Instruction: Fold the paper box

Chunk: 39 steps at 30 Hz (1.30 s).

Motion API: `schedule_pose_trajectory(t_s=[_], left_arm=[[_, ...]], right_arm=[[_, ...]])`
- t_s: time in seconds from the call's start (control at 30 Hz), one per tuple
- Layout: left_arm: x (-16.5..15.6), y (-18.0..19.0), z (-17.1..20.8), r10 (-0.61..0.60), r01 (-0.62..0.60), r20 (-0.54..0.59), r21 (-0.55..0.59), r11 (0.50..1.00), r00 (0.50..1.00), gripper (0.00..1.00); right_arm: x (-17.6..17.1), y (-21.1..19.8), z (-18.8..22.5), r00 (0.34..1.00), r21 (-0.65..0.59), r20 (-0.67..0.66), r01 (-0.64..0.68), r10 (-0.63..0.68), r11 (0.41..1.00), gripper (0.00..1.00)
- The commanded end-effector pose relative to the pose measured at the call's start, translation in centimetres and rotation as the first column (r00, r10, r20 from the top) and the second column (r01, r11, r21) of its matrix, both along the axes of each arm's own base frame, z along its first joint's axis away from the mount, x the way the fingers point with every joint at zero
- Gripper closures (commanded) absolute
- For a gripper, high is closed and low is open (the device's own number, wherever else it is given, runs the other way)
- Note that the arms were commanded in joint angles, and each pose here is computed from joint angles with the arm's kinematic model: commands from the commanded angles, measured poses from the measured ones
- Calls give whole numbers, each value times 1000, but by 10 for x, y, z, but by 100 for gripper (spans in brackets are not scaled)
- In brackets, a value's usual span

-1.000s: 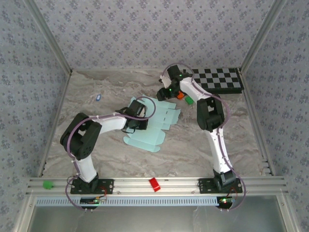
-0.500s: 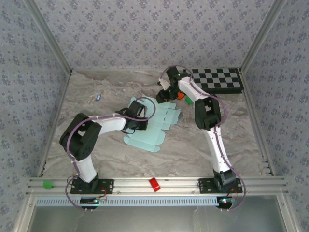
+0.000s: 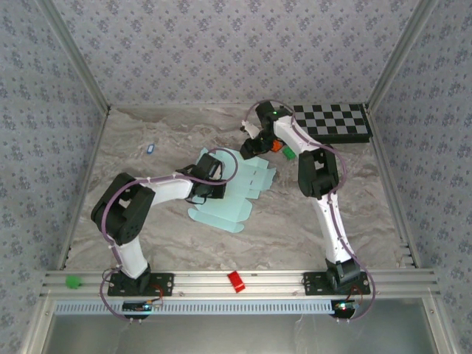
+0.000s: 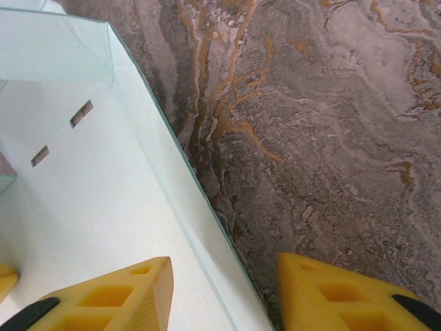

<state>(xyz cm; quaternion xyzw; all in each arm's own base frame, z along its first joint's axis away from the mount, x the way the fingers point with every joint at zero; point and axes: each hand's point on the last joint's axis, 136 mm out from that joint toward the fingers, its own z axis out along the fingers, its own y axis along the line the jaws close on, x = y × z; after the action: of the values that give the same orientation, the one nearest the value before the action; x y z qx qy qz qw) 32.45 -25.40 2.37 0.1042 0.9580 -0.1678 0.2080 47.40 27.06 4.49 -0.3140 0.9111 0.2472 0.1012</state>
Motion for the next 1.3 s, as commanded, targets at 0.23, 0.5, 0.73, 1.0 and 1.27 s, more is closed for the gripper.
schedule_pose_trajectory(t_s=[0.23, 0.5, 0.73, 1.0, 1.27], left_arm=[[-35, 28, -33, 19, 0, -134, 138, 990, 991, 100], [-35, 27, -32, 16, 3, -130, 139, 990, 991, 100], [-33, 23, -24, 10, 4, -111, 119, 993, 994, 100], [-29, 24, 18, 35, -33, -30, 57, 998, 999, 97], [-34, 62, 30, 171, -171, -13, 13, 985, 985, 90]], right_arm=[[-22, 4, 45, 982, -17, 97, -158, 159, 987, 68], [-27, 6, 50, 960, -50, 166, -222, 227, 974, 80], [-20, 6, 61, 918, -78, 296, -251, 263, 965, 96], [-17, 4, 84, 817, -150, 473, -293, 329, 944, 100], [-14, 3, 106, 732, -206, 580, -291, 356, 934, 100]])
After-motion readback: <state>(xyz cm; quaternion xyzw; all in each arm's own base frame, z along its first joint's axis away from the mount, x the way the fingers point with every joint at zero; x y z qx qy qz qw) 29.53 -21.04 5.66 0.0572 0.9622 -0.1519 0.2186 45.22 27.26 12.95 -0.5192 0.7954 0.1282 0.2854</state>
